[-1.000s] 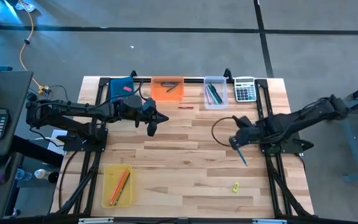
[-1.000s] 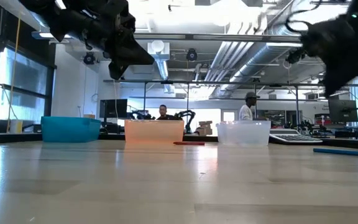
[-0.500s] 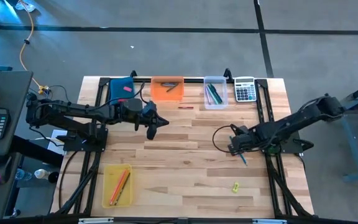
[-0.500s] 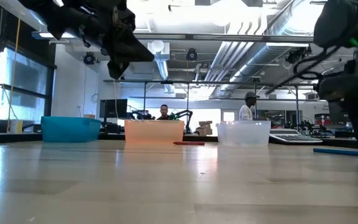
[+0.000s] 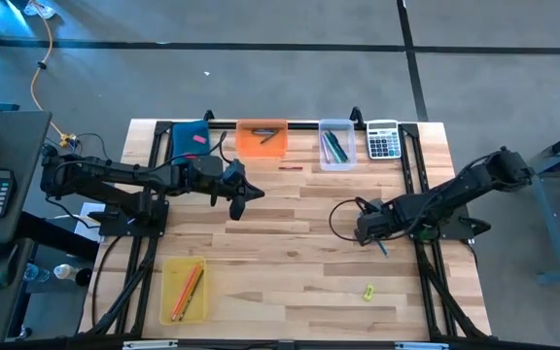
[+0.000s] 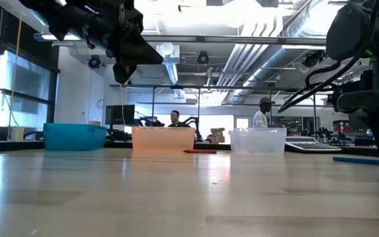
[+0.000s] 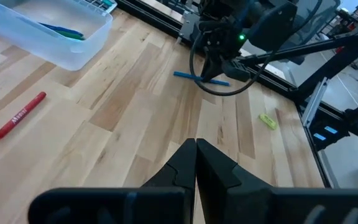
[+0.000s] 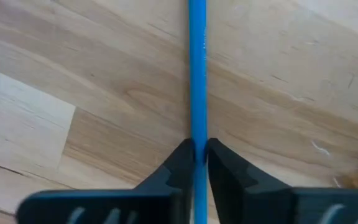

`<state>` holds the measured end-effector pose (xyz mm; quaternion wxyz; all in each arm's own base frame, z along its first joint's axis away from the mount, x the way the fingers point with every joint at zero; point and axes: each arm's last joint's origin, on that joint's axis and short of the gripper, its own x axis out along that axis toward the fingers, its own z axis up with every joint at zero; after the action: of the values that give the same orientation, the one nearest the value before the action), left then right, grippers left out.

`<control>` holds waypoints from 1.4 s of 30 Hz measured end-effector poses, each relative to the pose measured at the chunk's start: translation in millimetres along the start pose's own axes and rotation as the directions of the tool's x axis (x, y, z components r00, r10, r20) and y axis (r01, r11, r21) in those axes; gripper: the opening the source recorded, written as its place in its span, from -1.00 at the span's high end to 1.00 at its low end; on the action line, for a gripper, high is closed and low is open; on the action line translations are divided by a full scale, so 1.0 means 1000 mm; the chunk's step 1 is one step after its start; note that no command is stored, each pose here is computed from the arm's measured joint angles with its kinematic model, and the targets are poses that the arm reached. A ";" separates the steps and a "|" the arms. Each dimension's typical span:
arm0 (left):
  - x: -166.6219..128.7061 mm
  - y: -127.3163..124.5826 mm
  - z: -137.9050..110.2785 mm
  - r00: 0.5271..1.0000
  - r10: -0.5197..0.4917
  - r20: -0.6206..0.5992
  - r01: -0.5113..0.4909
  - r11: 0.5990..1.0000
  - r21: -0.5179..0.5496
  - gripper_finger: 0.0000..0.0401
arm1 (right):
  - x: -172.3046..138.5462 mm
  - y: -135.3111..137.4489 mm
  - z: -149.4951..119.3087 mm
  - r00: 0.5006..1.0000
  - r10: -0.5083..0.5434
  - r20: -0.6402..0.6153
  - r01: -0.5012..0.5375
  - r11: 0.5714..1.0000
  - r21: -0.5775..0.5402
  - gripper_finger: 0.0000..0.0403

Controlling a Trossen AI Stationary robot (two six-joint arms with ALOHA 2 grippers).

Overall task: Sort crayons/erasers/pens/pencils in bins
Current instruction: Put the blue pencil into the yellow bin

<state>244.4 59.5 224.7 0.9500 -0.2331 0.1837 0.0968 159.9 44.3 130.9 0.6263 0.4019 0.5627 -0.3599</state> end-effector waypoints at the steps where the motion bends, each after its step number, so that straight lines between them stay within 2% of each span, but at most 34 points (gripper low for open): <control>1: 0.000 0.000 0.000 1.000 0.000 0.000 0.000 1.000 0.000 1.00 | -0.001 0.000 0.000 1.000 0.002 -0.001 -0.002 1.000 -0.004 0.88; 4: 0.000 0.000 0.000 1.000 -0.008 -0.004 0.008 1.000 0.006 1.00 | -0.006 0.002 0.000 1.000 0.030 0.000 -0.030 1.000 -0.002 0.97; 9: 0.000 0.000 0.000 1.000 -0.015 -0.007 0.016 0.999 0.042 1.00 | -0.022 0.013 0.007 0.983 0.181 0.011 -0.181 0.983 0.026 0.97; 11: 0.000 0.000 0.000 1.000 -0.015 -0.007 0.016 0.997 0.071 1.00 | -0.031 0.018 0.013 0.963 0.265 0.037 -0.267 0.963 0.040 0.98; 15: 0.000 -0.003 0.006 1.000 -0.021 0.005 0.020 0.987 0.158 1.00 | -0.052 0.025 0.028 0.905 0.412 0.103 -0.420 0.904 0.080 0.98; 19: -0.002 -0.012 0.021 0.998 -0.006 0.065 -0.013 0.959 0.285 0.96 | -0.079 0.032 0.048 0.804 0.572 0.164 -0.592 0.796 0.124 0.98; 21: -0.003 -0.018 0.032 0.994 0.004 0.106 -0.045 0.922 0.383 0.91 | -0.090 0.036 0.057 0.749 0.637 0.182 -0.661 0.737 0.141 0.98; 23: -0.005 -0.026 0.042 0.990 0.015 0.139 -0.083 0.866 0.493 0.84 | -0.103 0.041 0.066 0.675 0.712 0.193 -0.737 0.661 0.142 0.98; 25: -0.007 -0.033 0.052 0.985 0.037 0.170 -0.133 0.792 0.596 0.76 | -0.112 0.047 0.075 0.593 0.781 0.197 -0.805 0.575 0.144 0.98; 27: -0.009 -0.041 0.060 0.976 0.056 0.211 -0.189 0.704 0.685 0.67 | -0.119 0.051 0.083 0.513 0.834 0.203 -0.858 0.493 0.146 0.98; 30: -0.012 -0.052 0.069 0.961 0.085 0.262 -0.265 0.547 0.794 0.53 | -0.128 0.059 0.093 0.407 0.892 0.197 -0.911 0.381 0.159 0.98; 33: -0.015 -0.063 0.073 0.953 0.086 0.291 -0.301 0.386 0.872 0.42 | -0.133 0.067 0.102 0.349 0.919 0.186 -0.931 0.317 0.179 0.98; 35: -0.014 -0.068 0.073 0.951 0.083 0.299 -0.310 0.298 0.903 0.37 | -0.141 0.075 0.109 0.304 0.938 0.168 -0.946 0.277 0.166 0.99; 39: -0.007 -0.077 0.069 0.942 0.084 0.324 -0.334 0.168 0.928 0.33 | -0.153 0.093 0.123 0.272 0.954 0.129 -0.955 0.251 0.157 0.99; 42: 0.000 -0.080 0.068 0.925 0.105 0.364 -0.375 0.107 0.921 0.33 | -0.167 0.109 0.134 0.231 0.968 0.093 -0.969 0.221 0.107 0.99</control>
<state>286.4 22.4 313.4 0.8542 0.4840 0.1373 0.1312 295.8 -32.3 313.3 0.6858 0.7063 0.1629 0.0657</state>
